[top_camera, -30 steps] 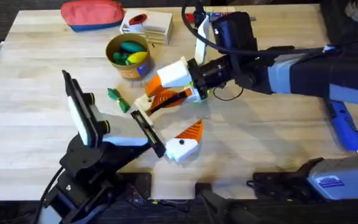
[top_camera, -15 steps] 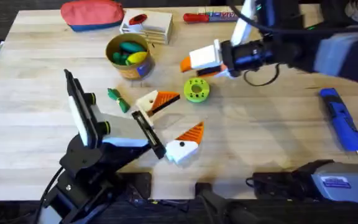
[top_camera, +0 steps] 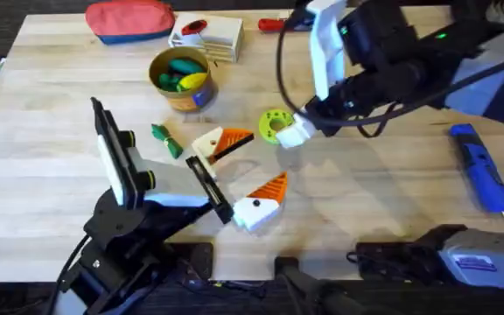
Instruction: Pick up the gripper from the table and insert it into the empty holder that is missing its gripper. Then pick up a screw, insert it into the mounting hole, and use the screwdriver to tighten it. Finally, clean up the table by picking up the vegetable and placing it into the bucket.
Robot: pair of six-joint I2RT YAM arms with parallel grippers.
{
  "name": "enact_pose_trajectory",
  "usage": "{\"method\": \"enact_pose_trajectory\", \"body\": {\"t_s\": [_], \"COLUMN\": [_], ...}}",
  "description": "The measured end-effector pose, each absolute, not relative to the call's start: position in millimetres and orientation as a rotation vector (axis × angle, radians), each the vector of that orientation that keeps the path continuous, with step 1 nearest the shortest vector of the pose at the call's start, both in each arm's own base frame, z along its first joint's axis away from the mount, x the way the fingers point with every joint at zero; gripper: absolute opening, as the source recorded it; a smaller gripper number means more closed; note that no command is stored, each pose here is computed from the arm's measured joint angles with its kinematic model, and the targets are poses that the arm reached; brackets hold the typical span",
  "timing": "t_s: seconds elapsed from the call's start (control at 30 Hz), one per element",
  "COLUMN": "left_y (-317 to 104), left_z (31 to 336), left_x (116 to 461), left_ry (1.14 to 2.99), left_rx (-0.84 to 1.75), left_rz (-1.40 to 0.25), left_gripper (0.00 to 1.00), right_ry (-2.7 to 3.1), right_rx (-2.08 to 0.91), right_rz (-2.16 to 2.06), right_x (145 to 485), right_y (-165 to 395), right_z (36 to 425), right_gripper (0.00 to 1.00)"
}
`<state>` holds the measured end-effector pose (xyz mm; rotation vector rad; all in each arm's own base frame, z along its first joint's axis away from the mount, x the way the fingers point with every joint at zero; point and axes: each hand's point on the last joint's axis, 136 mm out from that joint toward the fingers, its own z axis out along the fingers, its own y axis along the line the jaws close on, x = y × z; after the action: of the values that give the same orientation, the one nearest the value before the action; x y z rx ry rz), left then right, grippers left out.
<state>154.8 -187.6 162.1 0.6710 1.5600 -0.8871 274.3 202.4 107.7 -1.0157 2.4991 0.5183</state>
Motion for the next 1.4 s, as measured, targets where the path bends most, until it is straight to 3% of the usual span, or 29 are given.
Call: {"method": "enact_pose_trajectory", "body": {"t_s": [0.2,0.23,0.27,0.3,0.6,1.03,1.13,1.27,1.4], "left_y": [-187.6,-187.6,-187.6,-187.6,-187.7,-187.7,-187.7,-187.7,-187.6], "left_z": [162.2,162.1,162.1,162.1,162.1,162.1,162.1,162.1,162.2], "left_x": [154.8,154.8,154.8,154.8,154.7,154.7,154.7,154.7,154.8], "left_ry": [1.56,1.56,1.56,1.56,1.56,1.56,1.56,1.56,1.56], "left_rx": [0.671,0.671,0.671,0.671,0.671,0.672,0.672,0.672,0.671], "left_rz": [-0.887,-0.887,-0.887,-0.887,-0.887,-0.887,-0.887,-0.887,-0.887], "left_gripper": [0.952,0.952,0.952,0.952,0.951,0.952,0.952,0.952,0.952], "right_ry": [2.492,2.491,2.478,2.475,2.468,2.497,2.496,2.498,2.499], "right_rx": [-1.149,-1.166,-1.199,-1.204,-1.183,-1.171,-1.171,-1.169,-1.166], "right_rz": [0.39,0.38,0.37,0.368,0.348,0.332,0.33,0.33,0.325], "right_x": [268.3,267.5,267.8,268.5,275.4,278.1,278.3,278.3,278.7], "right_y": [213.8,216.5,225.9,229.0,237.5,237.1,236.9,236.9,236.4], "right_z": [89.1,86.1,78.2,75.3,67.8,56.2,56.2,56.2,56.1], "right_gripper": [0.839,0.798,0.668,0.623,0.398,0.302,0.212,0.021,0.005]}}
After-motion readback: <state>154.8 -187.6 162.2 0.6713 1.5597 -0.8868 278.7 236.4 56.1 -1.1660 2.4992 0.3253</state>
